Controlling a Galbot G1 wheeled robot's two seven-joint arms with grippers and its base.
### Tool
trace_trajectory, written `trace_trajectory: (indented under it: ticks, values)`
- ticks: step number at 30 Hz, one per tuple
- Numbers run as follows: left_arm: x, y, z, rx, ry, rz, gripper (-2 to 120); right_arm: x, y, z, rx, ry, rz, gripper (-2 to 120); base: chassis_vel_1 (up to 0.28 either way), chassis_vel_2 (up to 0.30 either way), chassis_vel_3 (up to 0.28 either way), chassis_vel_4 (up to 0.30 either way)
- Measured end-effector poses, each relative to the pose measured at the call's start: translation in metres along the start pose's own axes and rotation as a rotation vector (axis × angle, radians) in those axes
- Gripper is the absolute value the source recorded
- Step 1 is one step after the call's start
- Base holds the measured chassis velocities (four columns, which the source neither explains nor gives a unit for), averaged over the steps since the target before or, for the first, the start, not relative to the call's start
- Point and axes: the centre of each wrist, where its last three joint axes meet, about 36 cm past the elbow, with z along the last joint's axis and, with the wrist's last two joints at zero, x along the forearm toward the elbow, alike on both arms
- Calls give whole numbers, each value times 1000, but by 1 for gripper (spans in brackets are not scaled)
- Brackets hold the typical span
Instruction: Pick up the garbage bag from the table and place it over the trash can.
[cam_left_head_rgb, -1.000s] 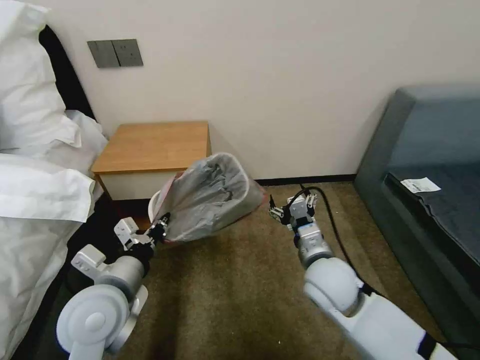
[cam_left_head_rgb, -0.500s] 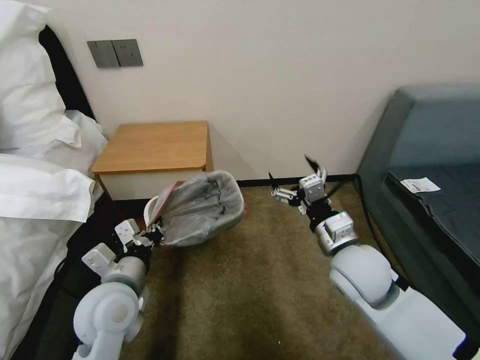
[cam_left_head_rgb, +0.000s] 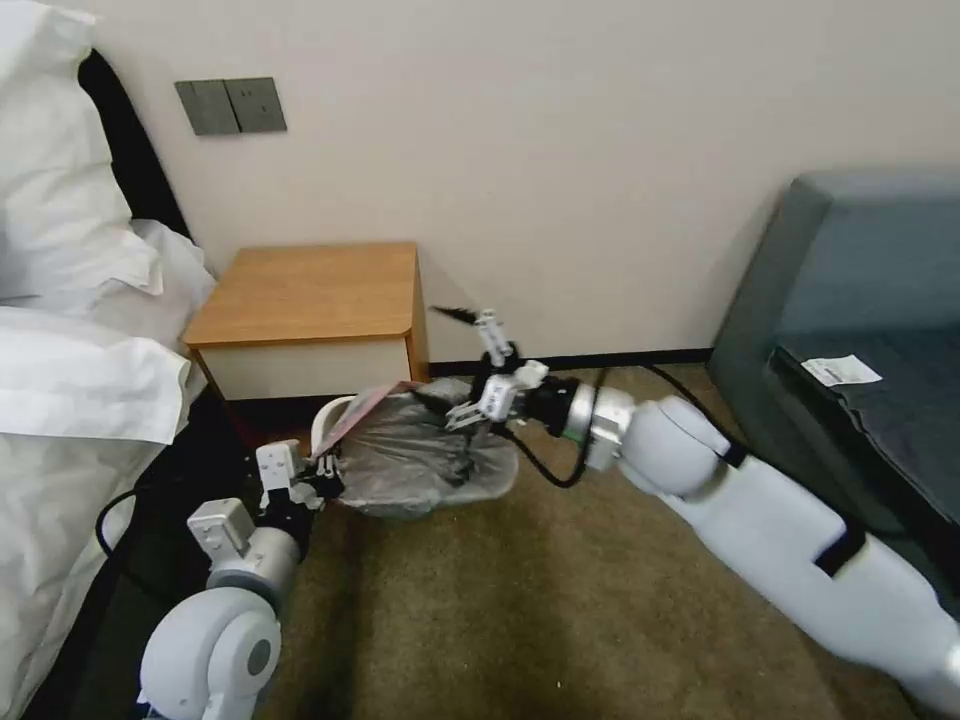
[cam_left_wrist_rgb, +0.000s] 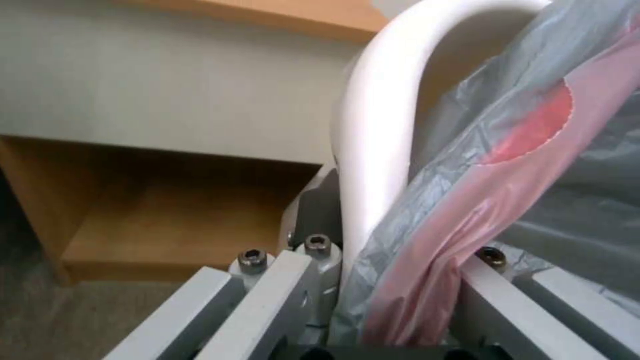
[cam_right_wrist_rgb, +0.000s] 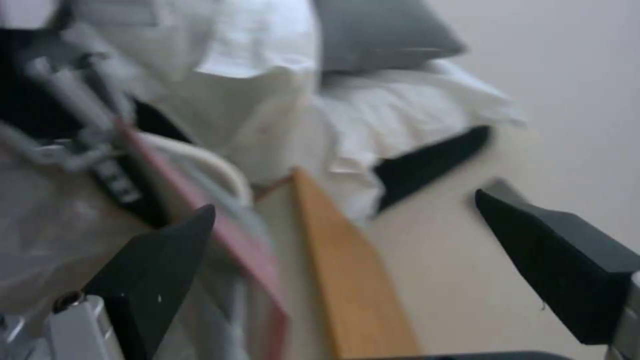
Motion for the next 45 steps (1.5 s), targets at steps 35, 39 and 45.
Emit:
trace_trajectory:
  ticks: [35, 39, 45]
  values:
    - [8, -5, 7, -42, -26, -28, 5, -38, -37, -1, 38, 18, -230, 100, 0, 0, 0, 0]
    - [14, -6, 12, -63, -15, -31, 5, -50, -45, -1, 49, 9, -216, 100, 0, 0, 0, 0]
    - [19, -7, 14, -72, -18, -34, 5, -64, -49, 0, 55, -3, -220, 100, 0, 0, 0, 0]
